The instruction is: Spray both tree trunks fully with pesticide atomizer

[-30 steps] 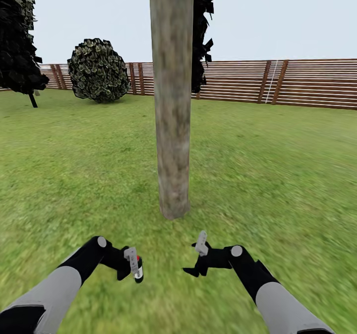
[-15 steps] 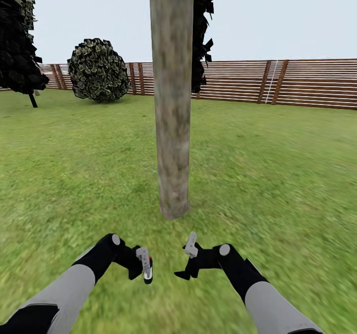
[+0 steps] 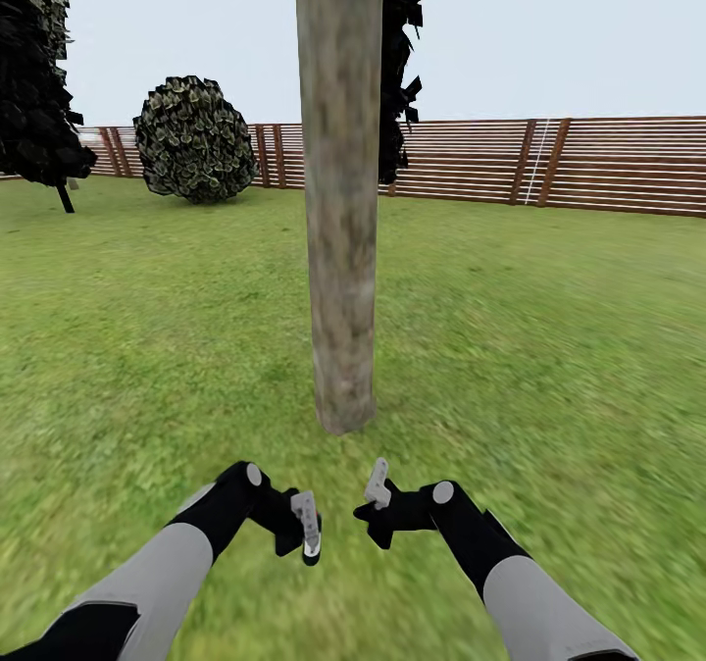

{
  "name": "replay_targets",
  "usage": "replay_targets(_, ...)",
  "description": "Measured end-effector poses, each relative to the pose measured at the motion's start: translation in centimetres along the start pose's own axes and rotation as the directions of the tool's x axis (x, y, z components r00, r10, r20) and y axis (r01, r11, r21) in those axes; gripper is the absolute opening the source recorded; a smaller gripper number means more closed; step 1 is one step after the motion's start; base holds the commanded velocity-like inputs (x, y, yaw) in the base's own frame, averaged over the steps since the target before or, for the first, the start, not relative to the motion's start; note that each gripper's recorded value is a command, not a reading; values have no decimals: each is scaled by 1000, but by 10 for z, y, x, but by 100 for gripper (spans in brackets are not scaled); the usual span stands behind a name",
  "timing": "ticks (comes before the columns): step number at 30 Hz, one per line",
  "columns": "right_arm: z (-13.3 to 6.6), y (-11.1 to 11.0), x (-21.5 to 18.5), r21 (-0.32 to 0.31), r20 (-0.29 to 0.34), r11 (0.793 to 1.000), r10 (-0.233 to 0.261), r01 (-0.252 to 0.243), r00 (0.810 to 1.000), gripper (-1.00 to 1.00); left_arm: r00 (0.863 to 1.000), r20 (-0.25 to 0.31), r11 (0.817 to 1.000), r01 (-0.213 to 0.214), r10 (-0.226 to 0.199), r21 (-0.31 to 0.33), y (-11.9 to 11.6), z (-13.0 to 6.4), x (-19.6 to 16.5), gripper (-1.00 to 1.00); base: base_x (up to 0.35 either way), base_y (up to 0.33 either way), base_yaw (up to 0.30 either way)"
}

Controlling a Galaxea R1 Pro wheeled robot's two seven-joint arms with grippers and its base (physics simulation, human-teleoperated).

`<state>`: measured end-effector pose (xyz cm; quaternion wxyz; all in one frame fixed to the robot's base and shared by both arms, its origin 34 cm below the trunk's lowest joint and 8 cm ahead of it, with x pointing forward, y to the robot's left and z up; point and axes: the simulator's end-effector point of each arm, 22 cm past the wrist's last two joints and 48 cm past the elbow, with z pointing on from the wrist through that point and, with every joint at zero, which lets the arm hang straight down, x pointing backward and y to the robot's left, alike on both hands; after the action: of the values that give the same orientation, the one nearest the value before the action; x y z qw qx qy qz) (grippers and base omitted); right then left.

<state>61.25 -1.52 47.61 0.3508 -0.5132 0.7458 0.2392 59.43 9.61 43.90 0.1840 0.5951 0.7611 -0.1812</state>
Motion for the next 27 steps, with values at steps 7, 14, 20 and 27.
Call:
replay_targets(7,0,0,-1,-2,3,1000,0,0,1000,-100,1000,6,1000,2,-2,8,-5,5,-13,-100,0,0,0)
replay_targets(14,-2,-5,-13,12,20,1000,-18,18,1000,-100,1000,10,1000,5,-5,16,-10,9,-23,-100,0,0,0)
replay_targets(20,4,2,-24,2,37,1000,-21,21,999,-100,1000,11,1000,4,-4,16,-11,10,-24,-100,0,0,0)
replay_targets(27,5,3,-25,1,40,1000,-21,21,999,-100,1000,13,1000,2,-2,12,-8,8,-26,-100,0,0,0)
